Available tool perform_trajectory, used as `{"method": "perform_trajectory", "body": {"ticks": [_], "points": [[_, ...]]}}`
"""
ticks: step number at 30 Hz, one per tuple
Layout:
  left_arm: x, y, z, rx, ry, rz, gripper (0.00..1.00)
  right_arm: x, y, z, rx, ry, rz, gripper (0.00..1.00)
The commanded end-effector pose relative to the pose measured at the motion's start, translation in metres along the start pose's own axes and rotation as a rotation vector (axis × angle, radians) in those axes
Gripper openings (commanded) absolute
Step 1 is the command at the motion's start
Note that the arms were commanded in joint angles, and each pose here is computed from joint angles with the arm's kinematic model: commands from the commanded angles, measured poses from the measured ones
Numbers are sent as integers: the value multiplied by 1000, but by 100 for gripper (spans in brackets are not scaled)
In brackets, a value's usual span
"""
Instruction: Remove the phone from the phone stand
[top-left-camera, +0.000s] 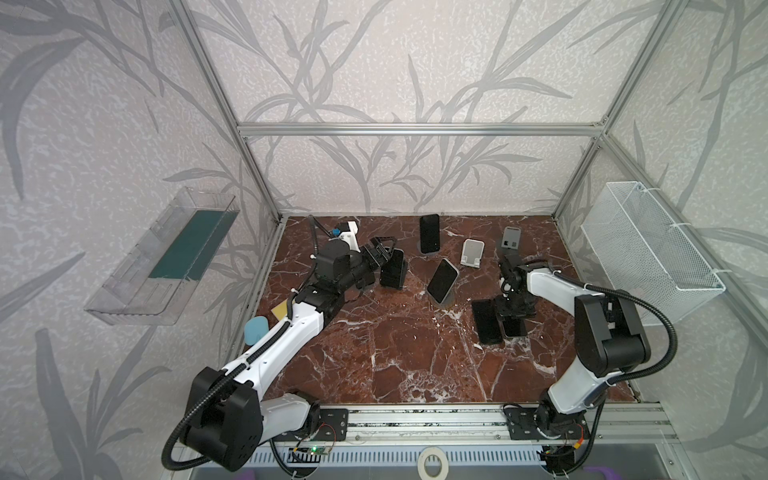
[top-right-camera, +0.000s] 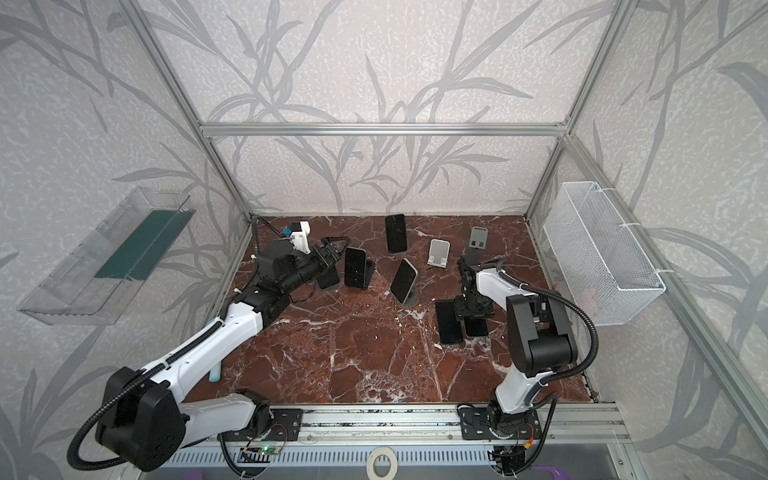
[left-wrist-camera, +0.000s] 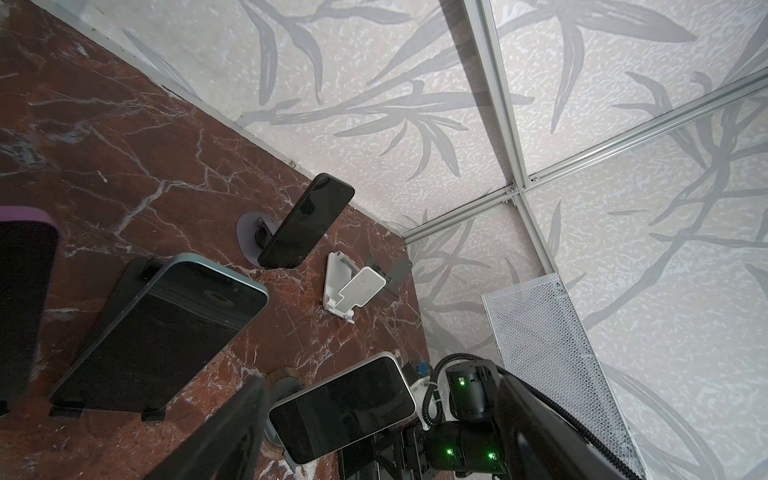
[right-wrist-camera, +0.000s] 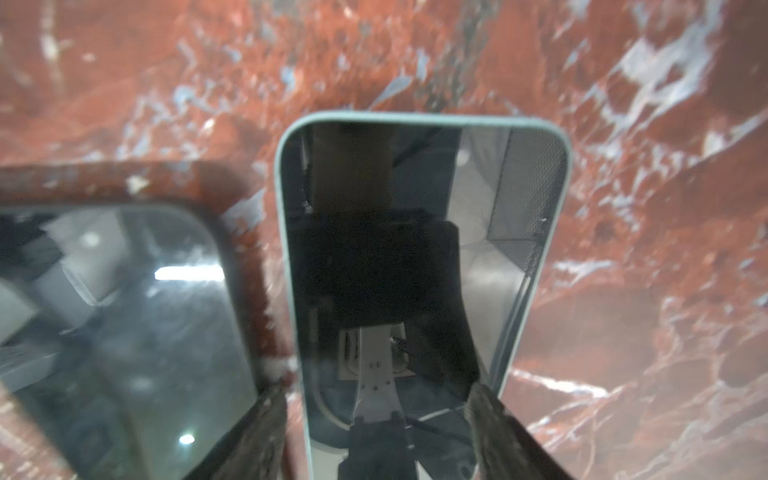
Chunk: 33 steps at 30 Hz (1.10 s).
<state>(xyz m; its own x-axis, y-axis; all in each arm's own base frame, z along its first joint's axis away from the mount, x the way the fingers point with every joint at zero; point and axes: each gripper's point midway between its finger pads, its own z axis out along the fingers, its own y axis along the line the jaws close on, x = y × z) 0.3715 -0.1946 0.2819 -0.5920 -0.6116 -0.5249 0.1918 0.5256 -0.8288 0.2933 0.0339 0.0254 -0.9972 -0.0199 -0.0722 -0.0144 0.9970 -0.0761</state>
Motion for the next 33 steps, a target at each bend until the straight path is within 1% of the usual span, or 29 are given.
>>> {"method": "perform_trajectory", "body": {"ticks": [1, 5, 10, 13, 15, 17, 20, 21, 24, 27, 29, 31, 33], "points": [[-5, -14, -7, 31, -18, 20, 86, -4, 5, -34, -43, -63, 31, 71], [-6, -15, -9, 28, -27, 27, 86, -25, 6, -77, -72, -190, 60, 73], [-12, -14, -14, 13, -60, 42, 87, -47, 22, -135, -149, -374, 99, 75], [-17, -6, -19, -39, -89, 62, 90, -59, 46, -178, -273, -503, 135, 74], [-22, 0, -23, -88, -109, 82, 92, -66, 63, -210, -318, -626, 131, 74], [-26, -3, -26, -89, -120, 110, 94, -69, 82, -236, -365, -721, 110, 70], [-30, -3, -29, -93, -146, 142, 99, -68, 109, -262, -407, -833, 76, 66], [-32, 0, -30, -108, -160, 158, 99, -67, 120, -267, -421, -860, 65, 66], [-43, 14, -35, -185, -205, 199, 99, -63, 151, -278, -496, -897, 26, 65], [-63, 40, -49, -314, -276, 212, 99, -59, 182, -286, -614, -859, 17, 67], [-76, 57, -57, -361, -328, 190, 99, -58, 200, -293, -647, -848, -14, 71], [-86, 70, -62, -376, -370, 149, 99, -55, 216, -301, -659, -854, -59, 75], [-97, 82, -68, -392, -398, 103, 99, -48, 243, -310, -697, -861, -166, 77]]}}
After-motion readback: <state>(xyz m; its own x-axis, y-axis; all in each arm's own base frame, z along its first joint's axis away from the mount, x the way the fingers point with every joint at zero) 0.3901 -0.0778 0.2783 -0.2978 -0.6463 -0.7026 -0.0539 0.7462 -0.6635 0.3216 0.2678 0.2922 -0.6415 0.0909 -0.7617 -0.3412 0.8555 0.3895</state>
